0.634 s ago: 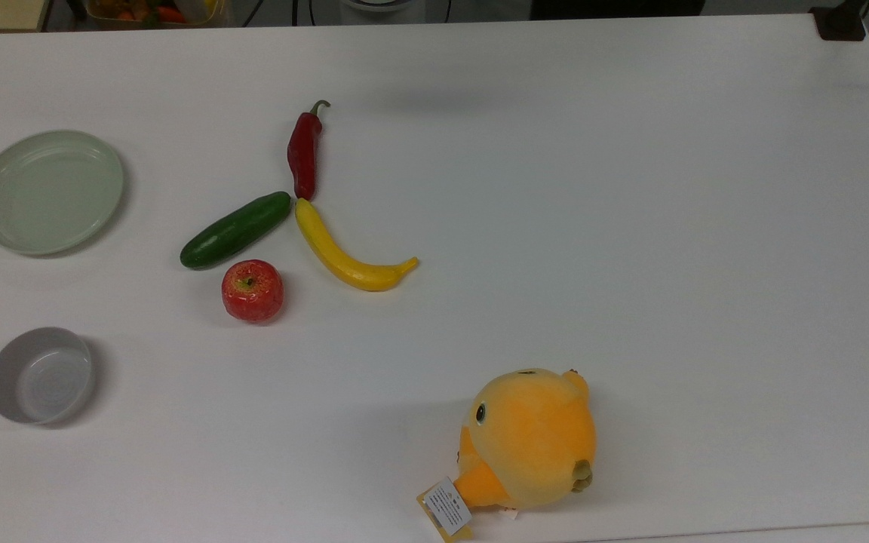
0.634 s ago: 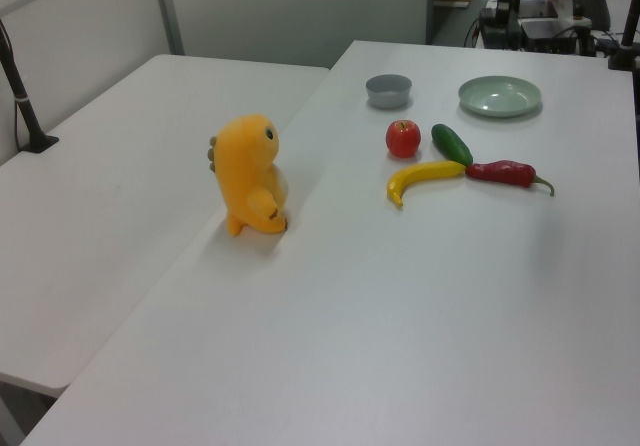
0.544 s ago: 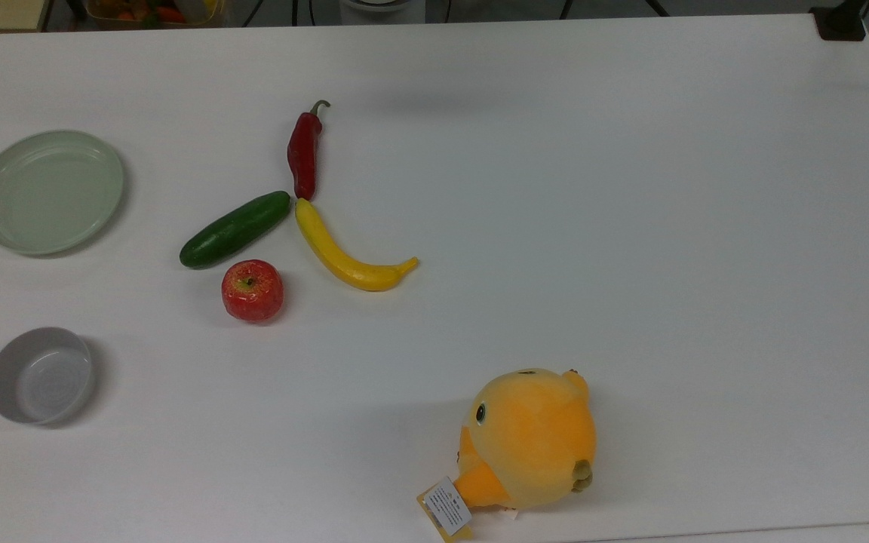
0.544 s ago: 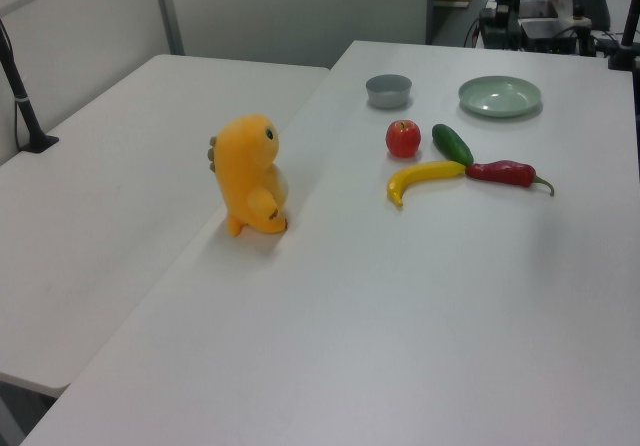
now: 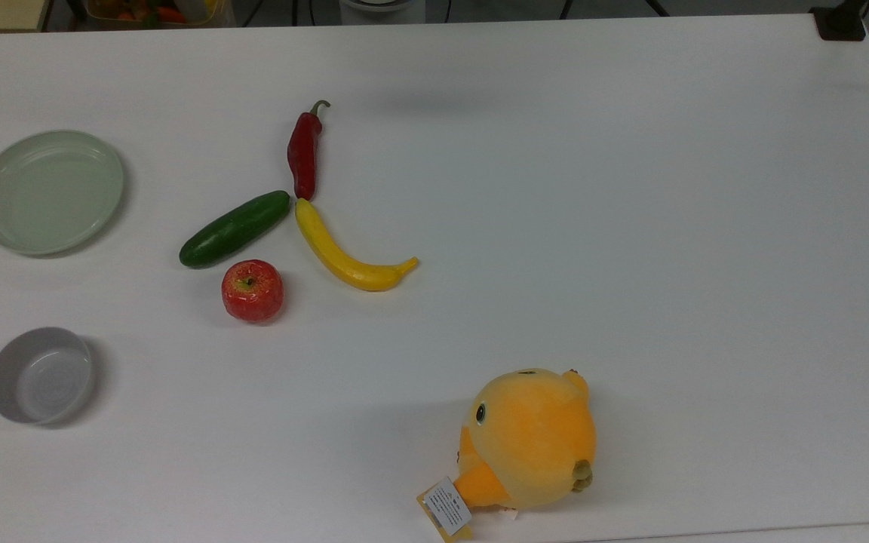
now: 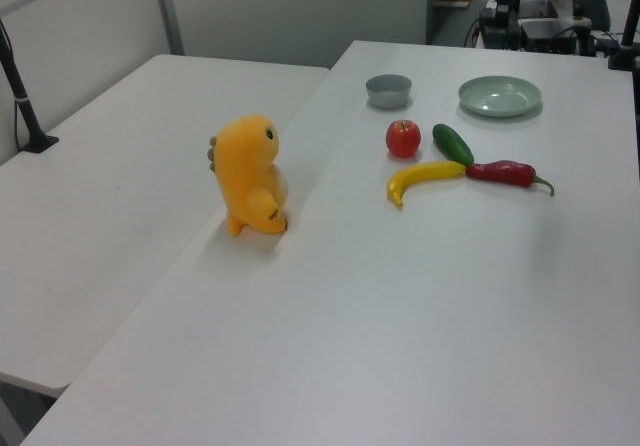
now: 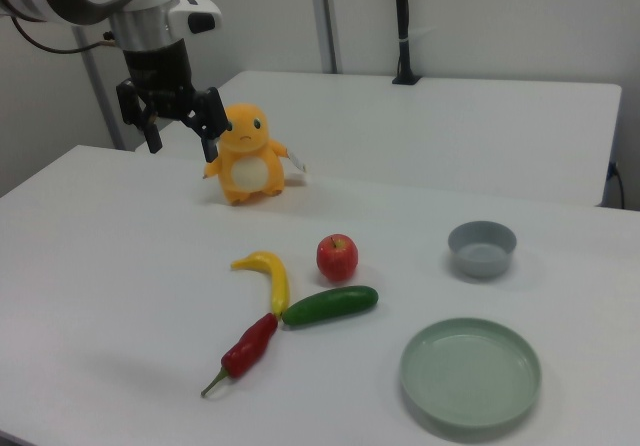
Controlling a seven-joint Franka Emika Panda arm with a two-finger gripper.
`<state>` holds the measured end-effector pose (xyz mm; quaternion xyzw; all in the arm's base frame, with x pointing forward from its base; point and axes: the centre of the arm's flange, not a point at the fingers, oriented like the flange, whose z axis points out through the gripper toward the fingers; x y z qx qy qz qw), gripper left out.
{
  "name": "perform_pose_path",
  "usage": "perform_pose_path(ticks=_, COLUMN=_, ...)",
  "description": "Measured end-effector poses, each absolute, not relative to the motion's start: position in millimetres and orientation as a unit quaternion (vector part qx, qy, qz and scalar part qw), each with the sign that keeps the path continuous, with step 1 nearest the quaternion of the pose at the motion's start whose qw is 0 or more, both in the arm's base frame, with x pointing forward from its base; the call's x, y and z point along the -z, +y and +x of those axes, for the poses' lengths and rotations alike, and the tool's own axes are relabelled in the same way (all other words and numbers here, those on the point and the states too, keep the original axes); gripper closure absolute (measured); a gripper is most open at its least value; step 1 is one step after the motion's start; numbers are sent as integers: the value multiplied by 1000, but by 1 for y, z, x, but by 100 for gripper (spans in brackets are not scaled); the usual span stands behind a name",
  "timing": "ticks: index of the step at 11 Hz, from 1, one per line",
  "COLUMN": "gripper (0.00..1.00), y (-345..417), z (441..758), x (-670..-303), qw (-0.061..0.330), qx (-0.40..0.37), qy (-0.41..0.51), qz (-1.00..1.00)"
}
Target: Put the red apple in the bowl
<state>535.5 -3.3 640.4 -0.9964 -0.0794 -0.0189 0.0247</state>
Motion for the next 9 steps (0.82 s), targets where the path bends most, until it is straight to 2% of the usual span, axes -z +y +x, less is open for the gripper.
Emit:
perform_pose_path(ticks=6, gripper=0, y=-7, z=537, x=-638, qw=25, qx=17, qy=-76, qz=-997)
perform_pose_path(ticks=9, gripper=0, y=-6, z=554, x=-629, qw=21, qx=28, qy=-84, qz=-996)
